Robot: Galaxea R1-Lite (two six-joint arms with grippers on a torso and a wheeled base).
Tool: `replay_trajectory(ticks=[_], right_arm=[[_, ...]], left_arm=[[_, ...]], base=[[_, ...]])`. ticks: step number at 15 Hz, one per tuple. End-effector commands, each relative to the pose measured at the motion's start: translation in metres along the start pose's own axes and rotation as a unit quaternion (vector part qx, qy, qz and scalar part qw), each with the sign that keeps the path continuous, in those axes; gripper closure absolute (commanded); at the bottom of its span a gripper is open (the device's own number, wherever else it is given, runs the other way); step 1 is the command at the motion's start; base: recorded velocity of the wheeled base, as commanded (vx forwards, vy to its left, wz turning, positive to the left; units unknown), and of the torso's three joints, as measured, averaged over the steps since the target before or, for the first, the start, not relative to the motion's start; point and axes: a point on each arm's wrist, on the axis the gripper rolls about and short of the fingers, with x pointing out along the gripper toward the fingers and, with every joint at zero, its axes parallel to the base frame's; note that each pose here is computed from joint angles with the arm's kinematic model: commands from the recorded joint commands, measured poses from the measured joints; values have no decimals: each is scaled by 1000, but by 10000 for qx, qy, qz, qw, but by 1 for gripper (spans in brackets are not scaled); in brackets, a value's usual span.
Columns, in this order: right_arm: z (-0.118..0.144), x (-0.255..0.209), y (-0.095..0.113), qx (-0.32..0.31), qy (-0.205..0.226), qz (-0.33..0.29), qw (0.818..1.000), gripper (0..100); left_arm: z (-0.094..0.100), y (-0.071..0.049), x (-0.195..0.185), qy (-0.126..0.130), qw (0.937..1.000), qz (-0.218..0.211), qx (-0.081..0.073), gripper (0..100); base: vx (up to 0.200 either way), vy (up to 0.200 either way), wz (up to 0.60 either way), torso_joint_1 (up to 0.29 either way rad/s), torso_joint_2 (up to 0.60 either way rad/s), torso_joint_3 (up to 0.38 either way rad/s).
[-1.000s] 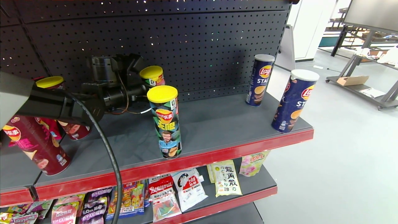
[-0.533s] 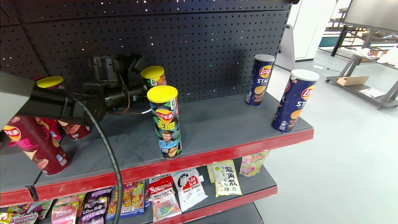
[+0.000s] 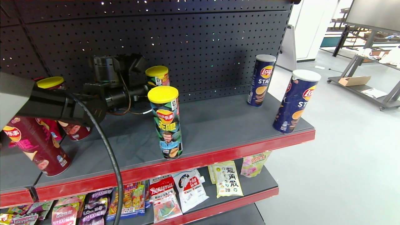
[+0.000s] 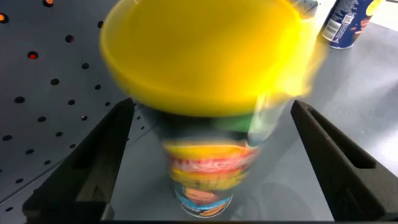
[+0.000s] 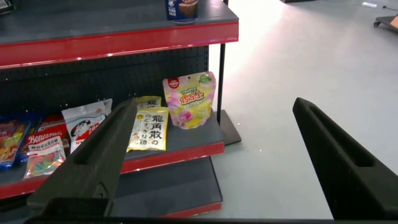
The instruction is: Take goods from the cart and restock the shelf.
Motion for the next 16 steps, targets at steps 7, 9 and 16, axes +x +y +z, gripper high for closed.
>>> replay_trajectory(ticks=[7, 9, 16], right_arm=[[0, 0, 0, -2, 7, 5, 10000, 0], [0, 0, 0, -2, 7, 5, 10000, 0], [0, 0, 0, -2, 7, 5, 10000, 0]], left_arm=[[-10, -8, -38, 312, 9994, 111, -104, 0], [-14, -9, -58, 408, 9989, 164, -154, 0], [-39, -13, -121, 67, 9986, 510, -94, 0]], base=[[0, 0, 0, 0, 0, 0], [0, 0, 0, 0, 0, 0], [0, 0, 0, 0, 0, 0]])
